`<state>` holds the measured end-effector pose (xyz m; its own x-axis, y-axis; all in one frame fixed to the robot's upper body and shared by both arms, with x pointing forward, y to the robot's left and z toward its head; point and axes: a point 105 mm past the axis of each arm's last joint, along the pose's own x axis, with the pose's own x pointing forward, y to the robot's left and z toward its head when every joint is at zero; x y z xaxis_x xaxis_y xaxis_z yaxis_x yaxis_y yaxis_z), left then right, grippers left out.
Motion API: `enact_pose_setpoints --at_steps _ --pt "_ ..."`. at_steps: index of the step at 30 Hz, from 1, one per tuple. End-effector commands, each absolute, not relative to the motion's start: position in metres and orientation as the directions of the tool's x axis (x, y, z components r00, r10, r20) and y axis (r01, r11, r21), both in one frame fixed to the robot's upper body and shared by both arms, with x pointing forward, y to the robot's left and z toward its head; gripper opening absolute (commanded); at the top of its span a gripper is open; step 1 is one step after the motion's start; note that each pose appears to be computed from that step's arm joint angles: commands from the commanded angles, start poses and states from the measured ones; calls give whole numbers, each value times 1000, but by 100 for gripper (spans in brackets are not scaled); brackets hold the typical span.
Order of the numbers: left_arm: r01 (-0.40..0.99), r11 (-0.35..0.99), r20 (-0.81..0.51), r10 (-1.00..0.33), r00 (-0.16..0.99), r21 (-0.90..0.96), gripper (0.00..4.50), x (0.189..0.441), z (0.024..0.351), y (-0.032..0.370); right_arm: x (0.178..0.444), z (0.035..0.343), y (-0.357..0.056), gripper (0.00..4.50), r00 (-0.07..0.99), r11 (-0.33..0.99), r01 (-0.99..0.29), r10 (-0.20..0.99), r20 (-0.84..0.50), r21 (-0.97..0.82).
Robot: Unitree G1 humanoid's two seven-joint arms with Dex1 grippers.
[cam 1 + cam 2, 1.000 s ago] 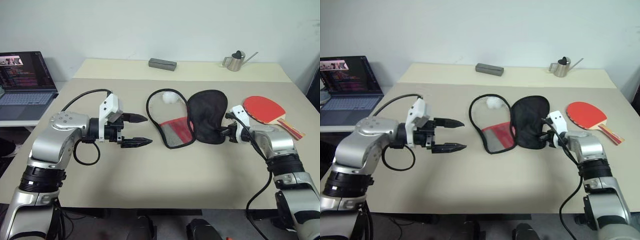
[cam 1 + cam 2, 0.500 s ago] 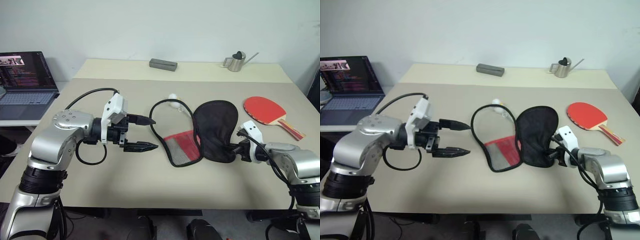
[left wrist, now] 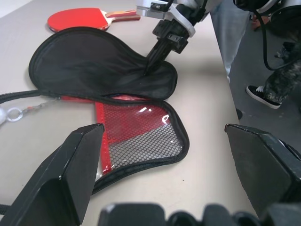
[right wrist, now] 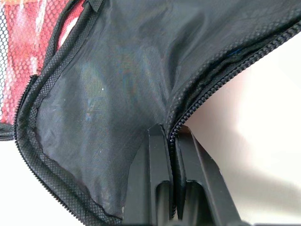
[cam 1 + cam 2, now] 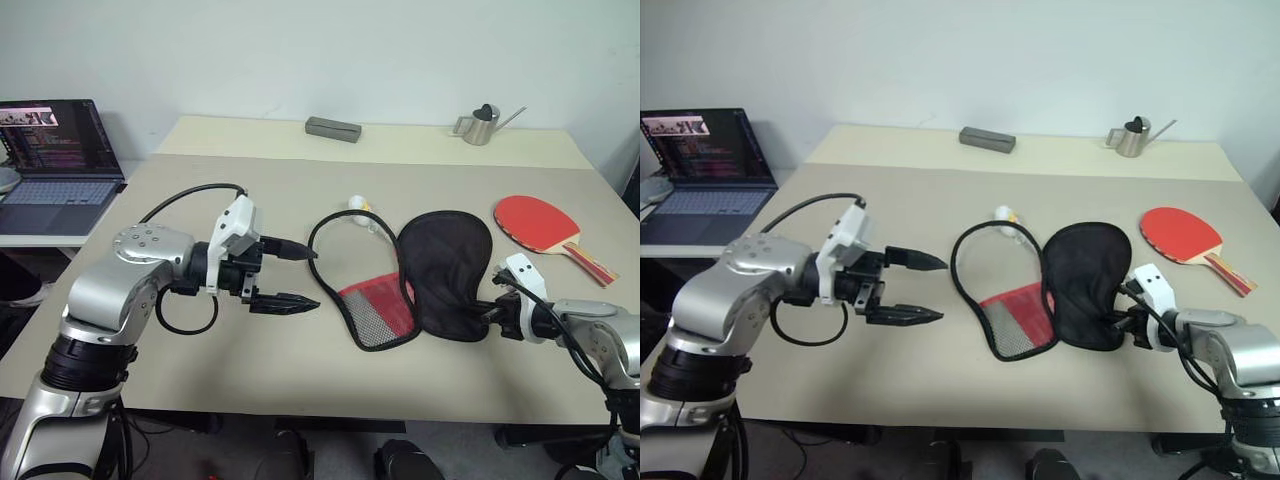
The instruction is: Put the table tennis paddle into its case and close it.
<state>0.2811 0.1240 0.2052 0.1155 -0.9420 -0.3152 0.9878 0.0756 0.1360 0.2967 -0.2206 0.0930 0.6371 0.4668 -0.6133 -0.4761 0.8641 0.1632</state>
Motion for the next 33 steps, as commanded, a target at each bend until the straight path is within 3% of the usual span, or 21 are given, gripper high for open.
enact_pose_setpoints --at_steps 1,12,28,33 --pt "984 42 -310 -946 95 174 450 277 212 120 284 85 -218 4 617 874 -430 468 -633 227" --pt "986 -7 -312 -949 46 167 450 272 211 114 266 83 -209 4 614 874 -379 483 -625 303" --pt "983 -31 -331 -943 32 183 450 272 209 113 262 76 -208 4 619 892 -343 451 -643 296" --pt "982 -28 -331 -943 36 185 450 272 208 113 262 75 -215 128 635 901 -294 434 -639 320"
